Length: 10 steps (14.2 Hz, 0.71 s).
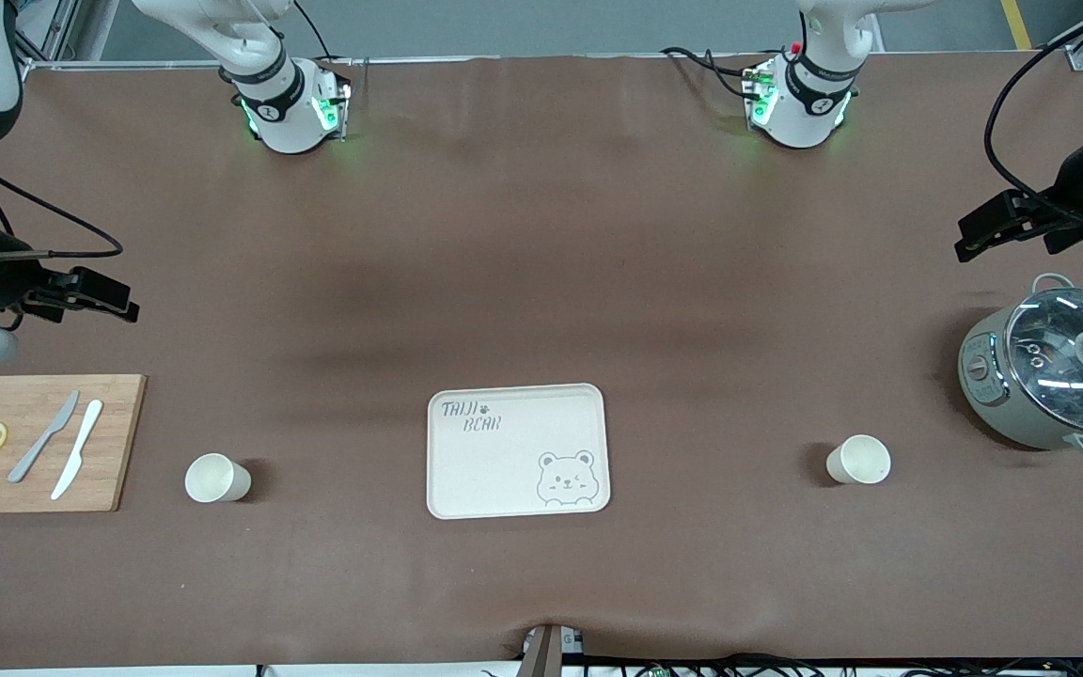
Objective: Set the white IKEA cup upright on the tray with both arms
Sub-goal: 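Raise both arms from rest and start reaching toward the white cups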
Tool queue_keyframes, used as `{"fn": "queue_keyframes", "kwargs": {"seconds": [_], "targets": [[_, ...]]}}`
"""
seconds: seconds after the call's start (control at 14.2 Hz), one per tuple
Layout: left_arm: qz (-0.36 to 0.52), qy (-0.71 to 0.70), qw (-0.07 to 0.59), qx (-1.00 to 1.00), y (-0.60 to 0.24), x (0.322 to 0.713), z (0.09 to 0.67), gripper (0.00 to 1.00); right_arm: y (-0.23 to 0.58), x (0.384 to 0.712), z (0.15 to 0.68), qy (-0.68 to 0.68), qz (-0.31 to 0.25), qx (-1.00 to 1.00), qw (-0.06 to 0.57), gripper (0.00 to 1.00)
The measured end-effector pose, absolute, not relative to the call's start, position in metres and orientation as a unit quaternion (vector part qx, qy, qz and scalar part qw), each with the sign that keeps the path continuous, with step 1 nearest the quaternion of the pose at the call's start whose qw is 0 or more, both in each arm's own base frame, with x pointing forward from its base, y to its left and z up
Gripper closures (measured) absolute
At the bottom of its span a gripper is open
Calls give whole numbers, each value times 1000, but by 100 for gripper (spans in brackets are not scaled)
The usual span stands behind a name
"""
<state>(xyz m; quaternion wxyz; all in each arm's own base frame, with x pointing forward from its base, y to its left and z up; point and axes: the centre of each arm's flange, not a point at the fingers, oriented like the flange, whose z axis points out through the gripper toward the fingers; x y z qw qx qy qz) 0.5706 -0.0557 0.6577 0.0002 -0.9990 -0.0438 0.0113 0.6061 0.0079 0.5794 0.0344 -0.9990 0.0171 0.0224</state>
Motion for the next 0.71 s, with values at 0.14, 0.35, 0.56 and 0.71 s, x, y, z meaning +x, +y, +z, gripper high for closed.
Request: {"fn": "queue_keyframes", "kwargs": {"seconds": [0.14,0.35,0.56,0.71], "targets": [[11,-44,0,-999,-56,571,658,0,8,606,579,17,23,-999,34,0],[11,-44,0,-999,-56,571,658,0,8,606,579,17,23,-999,34,0],[12,-45,0,-999,-54,571,657,0,9,608,574,16,27,-999,33,0],[15,-46,1,-999,-53,572,654,0,10,618,560,14,23,-999,28,0]]}}
